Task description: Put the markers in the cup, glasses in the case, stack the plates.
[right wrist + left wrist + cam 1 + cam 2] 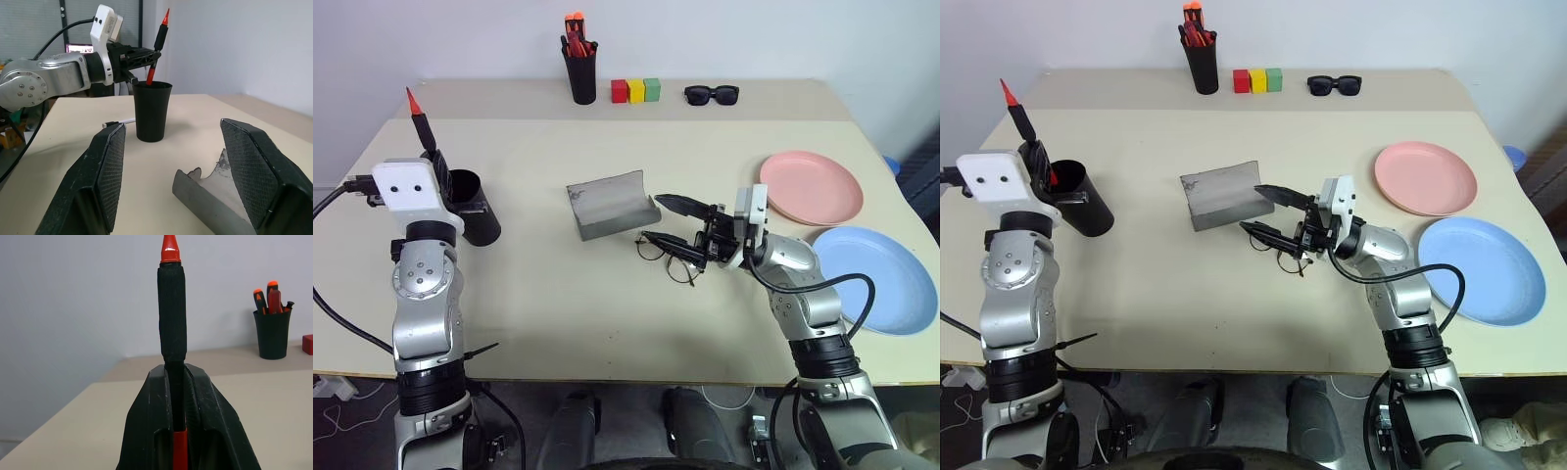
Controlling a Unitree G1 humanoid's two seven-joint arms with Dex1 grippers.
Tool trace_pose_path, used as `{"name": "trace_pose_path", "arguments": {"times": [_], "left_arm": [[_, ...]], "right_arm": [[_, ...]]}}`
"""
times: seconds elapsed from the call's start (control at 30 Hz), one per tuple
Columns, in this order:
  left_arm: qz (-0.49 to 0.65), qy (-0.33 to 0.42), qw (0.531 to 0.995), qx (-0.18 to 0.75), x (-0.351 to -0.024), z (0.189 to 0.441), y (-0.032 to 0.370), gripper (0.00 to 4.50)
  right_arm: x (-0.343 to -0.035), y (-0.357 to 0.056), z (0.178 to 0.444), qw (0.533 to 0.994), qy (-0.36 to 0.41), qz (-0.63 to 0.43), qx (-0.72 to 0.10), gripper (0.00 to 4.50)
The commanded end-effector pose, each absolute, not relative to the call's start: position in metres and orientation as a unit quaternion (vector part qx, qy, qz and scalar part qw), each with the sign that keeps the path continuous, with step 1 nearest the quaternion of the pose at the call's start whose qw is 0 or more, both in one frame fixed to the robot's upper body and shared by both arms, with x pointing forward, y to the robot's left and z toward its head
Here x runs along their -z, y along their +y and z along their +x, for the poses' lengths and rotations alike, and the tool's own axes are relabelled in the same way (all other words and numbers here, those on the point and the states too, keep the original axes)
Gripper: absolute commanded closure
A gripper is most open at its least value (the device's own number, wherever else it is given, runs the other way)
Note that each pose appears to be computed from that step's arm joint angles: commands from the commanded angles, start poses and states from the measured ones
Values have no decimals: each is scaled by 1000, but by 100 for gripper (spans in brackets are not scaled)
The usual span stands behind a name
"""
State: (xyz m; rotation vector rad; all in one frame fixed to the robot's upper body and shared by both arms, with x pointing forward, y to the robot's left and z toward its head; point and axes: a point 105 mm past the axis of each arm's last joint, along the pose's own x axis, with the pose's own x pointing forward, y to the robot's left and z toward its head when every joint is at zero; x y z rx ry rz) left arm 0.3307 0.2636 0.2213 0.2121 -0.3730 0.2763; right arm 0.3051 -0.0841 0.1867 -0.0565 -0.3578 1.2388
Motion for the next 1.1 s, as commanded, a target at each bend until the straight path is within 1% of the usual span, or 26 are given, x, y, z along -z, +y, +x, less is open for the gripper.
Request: {"name": "trace_pose_path", "arguments": {"times": [0.03, 0.6, 0.63, 0.67, 0.87, 0.9, 1.1], "left_arm": [[119, -211, 961, -135, -235, 325, 262, 447], [118, -211, 960, -142, -235, 324, 266, 447], [117, -210, 960, -142, -235, 324, 266, 363], [116, -210, 960, -142, -235, 324, 266, 337], [114, -215, 960, -138, -236, 325, 263, 25], [114, -216, 960, -138, -237, 325, 263, 4], [111, -236, 957, -125, -247, 325, 256, 4]], "right_arm": [[-196, -85, 300, 796, -189, -34, -575, 136], [-198, -78, 302, 789, -191, -30, -584, 136], [-198, -78, 302, 788, -191, -31, -584, 136], [-198, -78, 302, 788, -191, -31, -584, 136], [-198, -78, 302, 788, -192, -32, -584, 136], [-198, -78, 302, 788, -193, -32, -584, 136], [-201, -77, 301, 788, -193, -32, -584, 136]]}}
